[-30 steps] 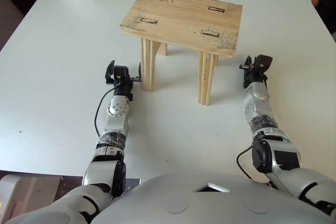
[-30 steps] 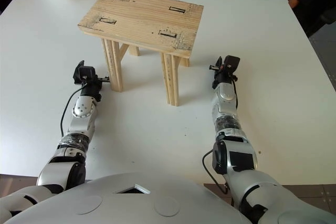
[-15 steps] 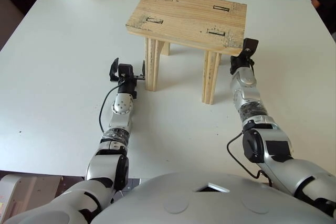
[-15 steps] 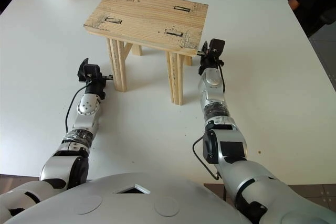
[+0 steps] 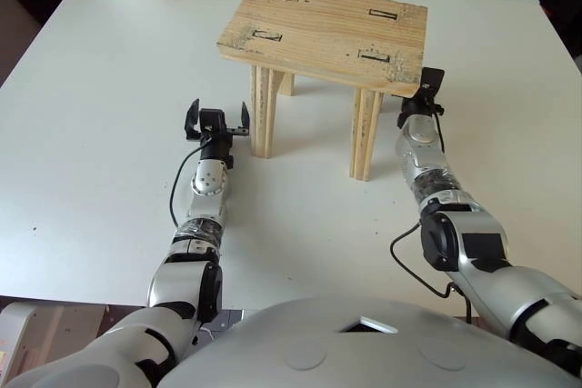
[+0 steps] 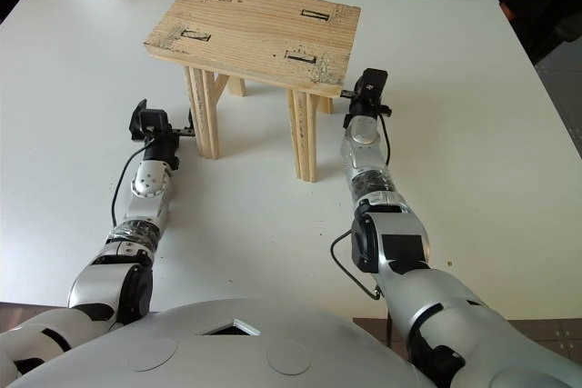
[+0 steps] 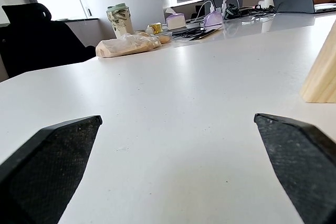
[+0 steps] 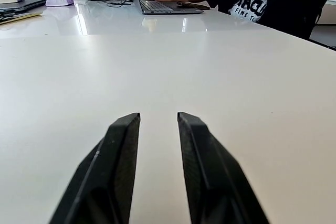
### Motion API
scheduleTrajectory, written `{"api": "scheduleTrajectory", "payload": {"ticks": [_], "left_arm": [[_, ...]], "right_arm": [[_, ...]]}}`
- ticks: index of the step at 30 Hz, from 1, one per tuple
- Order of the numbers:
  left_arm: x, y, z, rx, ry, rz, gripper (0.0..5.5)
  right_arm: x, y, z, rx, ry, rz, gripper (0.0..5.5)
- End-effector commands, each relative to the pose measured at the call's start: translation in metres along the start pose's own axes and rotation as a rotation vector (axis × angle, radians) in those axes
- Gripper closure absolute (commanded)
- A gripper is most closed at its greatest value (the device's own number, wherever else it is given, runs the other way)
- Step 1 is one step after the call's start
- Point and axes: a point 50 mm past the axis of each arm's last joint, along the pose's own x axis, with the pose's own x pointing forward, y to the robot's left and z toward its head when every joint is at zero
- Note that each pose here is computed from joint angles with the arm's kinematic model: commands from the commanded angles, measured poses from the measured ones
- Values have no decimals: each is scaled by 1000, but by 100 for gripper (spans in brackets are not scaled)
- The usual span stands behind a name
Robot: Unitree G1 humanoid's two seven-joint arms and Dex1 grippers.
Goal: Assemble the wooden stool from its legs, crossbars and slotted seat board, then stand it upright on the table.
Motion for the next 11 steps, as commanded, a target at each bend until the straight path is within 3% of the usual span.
{"api": "scheduleTrajectory", "payload": {"ticks": [1,6,11], "left_arm": [[-13,21,-16,27,64,5,12],[-17,20,-13,16,35,-70,12],[-17,9,-5,-51,-4,-122,12]], "right_arm": [[-3,-41,-20,8,48,126,420],[-10,-65,-29,-109,51,262,420],[-14,-59,-26,-82,10,366,420]]}}
